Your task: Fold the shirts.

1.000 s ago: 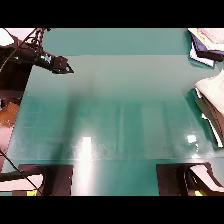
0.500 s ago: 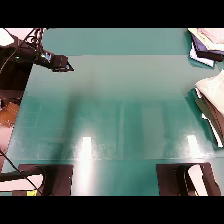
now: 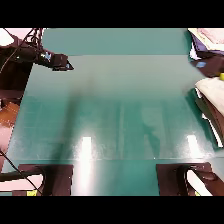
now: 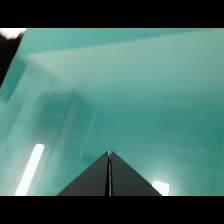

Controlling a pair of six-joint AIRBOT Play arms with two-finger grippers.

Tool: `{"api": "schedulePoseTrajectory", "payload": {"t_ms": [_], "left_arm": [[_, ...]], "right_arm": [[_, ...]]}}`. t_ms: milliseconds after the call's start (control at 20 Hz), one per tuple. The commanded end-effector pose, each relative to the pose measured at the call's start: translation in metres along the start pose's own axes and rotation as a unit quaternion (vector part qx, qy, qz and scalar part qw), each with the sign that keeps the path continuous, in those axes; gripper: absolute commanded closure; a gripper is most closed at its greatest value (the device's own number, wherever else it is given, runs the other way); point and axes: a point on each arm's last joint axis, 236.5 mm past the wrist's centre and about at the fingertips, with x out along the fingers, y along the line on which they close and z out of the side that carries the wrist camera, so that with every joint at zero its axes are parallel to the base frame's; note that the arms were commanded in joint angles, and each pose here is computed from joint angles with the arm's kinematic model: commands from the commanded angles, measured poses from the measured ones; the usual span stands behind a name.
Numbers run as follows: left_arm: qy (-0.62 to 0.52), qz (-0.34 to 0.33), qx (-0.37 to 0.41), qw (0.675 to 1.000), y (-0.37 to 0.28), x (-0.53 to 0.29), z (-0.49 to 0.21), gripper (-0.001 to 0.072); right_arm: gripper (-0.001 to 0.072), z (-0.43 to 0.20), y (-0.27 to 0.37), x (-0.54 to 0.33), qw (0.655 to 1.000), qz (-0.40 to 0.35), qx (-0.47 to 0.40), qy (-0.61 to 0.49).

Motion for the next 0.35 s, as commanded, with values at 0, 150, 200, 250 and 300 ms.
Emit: {"api": "schedulePoseTrajectory", "payload": {"t_ms": [0,150,200,250,300], "left_arm": [[-0.002,0.0,0.0,1.0,0.0,0.0,0.001,0.0683],[-0.002,0.0,0.0,1.0,0.0,0.0,0.001,0.0683],[-0.002,0.0,0.0,1.0,0.0,0.0,0.001,0.0683],[-0.002,0.0,0.0,1.0,0.0,0.0,0.001,0.0683],[-0.002,0.0,0.0,1.0,0.0,0.0,0.001,0.0683]], "right_arm": [[0.0696,-0.036,0.039,0.038,0.996,0.058,-0.018,0.073],[0.0695,-0.051,0.044,0.055,0.992,0.07,-0.015,0.102],[0.0695,-0.054,0.045,0.058,0.992,0.071,-0.014,0.108],[0.0695,-0.055,0.044,0.06,0.991,0.071,-0.012,0.111],[0.0695,-0.056,0.043,0.061,0.991,0.071,-0.011,0.112]]}}
